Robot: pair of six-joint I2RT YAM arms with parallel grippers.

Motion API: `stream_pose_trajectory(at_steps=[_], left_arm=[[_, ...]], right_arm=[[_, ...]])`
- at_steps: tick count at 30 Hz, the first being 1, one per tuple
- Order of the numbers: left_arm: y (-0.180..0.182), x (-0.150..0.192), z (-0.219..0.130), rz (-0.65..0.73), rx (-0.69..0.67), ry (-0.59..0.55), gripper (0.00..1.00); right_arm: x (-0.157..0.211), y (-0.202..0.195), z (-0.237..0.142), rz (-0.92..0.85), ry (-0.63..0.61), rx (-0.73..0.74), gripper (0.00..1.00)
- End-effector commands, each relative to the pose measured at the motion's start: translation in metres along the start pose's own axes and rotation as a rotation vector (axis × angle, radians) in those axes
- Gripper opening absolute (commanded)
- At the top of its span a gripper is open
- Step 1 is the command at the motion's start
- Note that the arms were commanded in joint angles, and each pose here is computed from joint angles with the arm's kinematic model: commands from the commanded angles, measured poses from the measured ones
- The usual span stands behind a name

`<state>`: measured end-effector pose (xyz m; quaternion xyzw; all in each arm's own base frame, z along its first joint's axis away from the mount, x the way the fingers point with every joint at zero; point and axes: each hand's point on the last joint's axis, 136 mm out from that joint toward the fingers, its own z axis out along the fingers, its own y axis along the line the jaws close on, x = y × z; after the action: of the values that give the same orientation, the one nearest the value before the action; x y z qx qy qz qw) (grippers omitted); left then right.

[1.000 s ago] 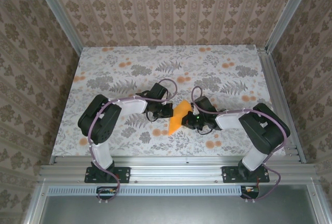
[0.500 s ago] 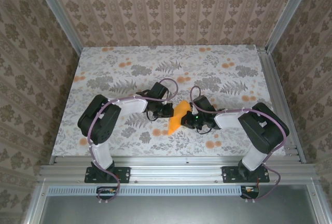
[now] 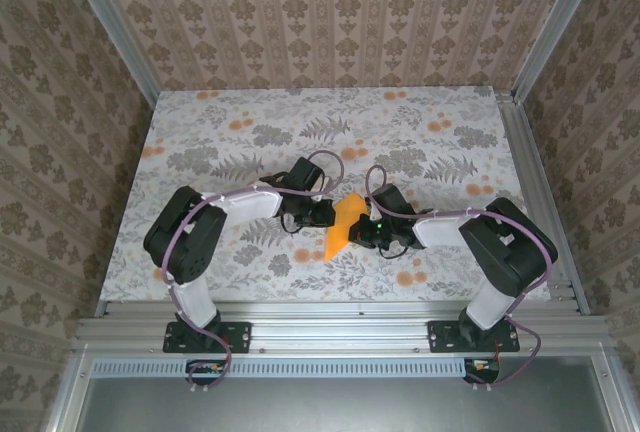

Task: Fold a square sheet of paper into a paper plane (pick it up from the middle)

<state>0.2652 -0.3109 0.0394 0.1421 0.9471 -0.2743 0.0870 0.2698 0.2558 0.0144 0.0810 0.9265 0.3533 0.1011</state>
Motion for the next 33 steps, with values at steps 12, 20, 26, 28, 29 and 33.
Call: stream_pose_trajectory(at_steps=[12,20,26,28,29,33], left_arm=[[-0.012,0.001,-0.011,0.124,-0.086,0.027,0.03],[-0.025,0.002,-0.006,0.146,-0.071,0.05,0.04],[-0.029,0.005,0.002,0.155,-0.063,0.078,0.03],[-0.029,0.007,0.003,0.155,-0.064,0.084,0.04],[-0.028,0.007,0.004,0.155,-0.064,0.084,0.04],[-0.031,0.006,0.005,0.146,-0.048,0.081,0.04]], right_arm=[[0.008,-0.023,0.005,0.017,0.02,0.087,0.02],[0.008,-0.024,0.006,0.023,0.014,0.078,0.02],[0.008,-0.023,0.006,0.023,0.011,0.074,0.01],[0.009,-0.025,0.005,0.024,0.01,0.075,0.01],[0.009,-0.024,0.005,0.024,0.01,0.073,0.01],[0.009,-0.026,0.005,0.025,0.007,0.071,0.01]])
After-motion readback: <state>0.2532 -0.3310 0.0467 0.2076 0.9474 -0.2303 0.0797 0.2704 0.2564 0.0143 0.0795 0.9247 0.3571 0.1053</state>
